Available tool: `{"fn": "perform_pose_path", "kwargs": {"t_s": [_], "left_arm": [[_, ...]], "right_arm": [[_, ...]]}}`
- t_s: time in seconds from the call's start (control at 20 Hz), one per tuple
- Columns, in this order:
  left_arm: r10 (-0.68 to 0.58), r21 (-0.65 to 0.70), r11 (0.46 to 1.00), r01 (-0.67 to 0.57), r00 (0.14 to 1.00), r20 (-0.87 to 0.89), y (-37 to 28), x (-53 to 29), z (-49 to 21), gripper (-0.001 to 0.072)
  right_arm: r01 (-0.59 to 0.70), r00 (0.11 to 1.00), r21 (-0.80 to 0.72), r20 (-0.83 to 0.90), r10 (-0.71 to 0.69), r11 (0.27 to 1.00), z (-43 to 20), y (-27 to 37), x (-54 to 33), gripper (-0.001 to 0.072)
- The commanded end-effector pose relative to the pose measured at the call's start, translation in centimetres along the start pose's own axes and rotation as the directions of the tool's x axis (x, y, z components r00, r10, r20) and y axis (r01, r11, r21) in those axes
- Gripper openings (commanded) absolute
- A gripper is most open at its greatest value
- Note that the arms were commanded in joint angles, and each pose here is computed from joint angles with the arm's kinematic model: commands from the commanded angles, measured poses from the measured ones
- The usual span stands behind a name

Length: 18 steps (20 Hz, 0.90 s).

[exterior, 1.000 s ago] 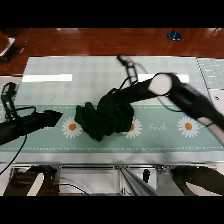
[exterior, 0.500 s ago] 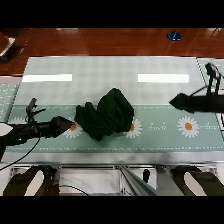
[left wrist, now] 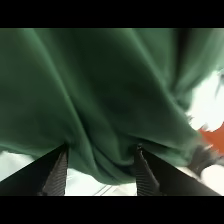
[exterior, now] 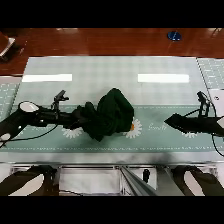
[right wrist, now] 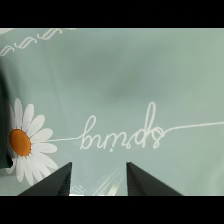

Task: Fold the shirts.

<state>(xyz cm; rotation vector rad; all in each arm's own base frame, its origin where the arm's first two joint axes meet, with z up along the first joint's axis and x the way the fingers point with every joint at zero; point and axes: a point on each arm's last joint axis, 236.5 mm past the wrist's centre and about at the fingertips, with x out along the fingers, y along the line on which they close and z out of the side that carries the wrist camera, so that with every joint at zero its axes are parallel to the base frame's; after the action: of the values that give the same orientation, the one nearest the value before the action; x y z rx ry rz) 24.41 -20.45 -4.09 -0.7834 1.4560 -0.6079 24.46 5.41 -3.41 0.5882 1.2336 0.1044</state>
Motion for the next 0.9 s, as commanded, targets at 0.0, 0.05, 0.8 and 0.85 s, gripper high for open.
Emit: {"fn": "perform_pose_path", "kwargs": {"t_s": [0.0, 0.05, 0.8, 0.85], "left_arm": [[0.077, 0.016, 0.997, -0.076, 0.980, -0.182, 1.6, 1.6, -1.5, 0.0502], [0.072, 0.009, 0.997, -0.072, 0.978, -0.197, 1.6, 1.6, -1.4, 0.0491], [0.073, 0.071, 0.996, -0.060, 0.979, -0.193, 1.5, 1.8, -0.7, 0.0020], [0.073, 0.073, 0.996, -0.060, 0.979, -0.193, 1.5, 1.8, -0.7, 0.0020]], "right_arm": [[-0.029, 0.999, 0.028, -0.021, 0.030, 0.999, -0.9, 0.3, 0.6, 0.0406], [-0.043, 0.998, 0.023, -0.036, 0.044, 0.999, -1.2, 0.7, 1.0, 0.0405], [-0.176, 0.932, -0.069, -0.333, 0.144, 0.982, -4.7, 12.6, 13.2, 0.0405], [-0.189, 0.922, -0.079, -0.358, 0.149, 0.979, -5.0, 13.4, 13.4, 0.0399]]}}
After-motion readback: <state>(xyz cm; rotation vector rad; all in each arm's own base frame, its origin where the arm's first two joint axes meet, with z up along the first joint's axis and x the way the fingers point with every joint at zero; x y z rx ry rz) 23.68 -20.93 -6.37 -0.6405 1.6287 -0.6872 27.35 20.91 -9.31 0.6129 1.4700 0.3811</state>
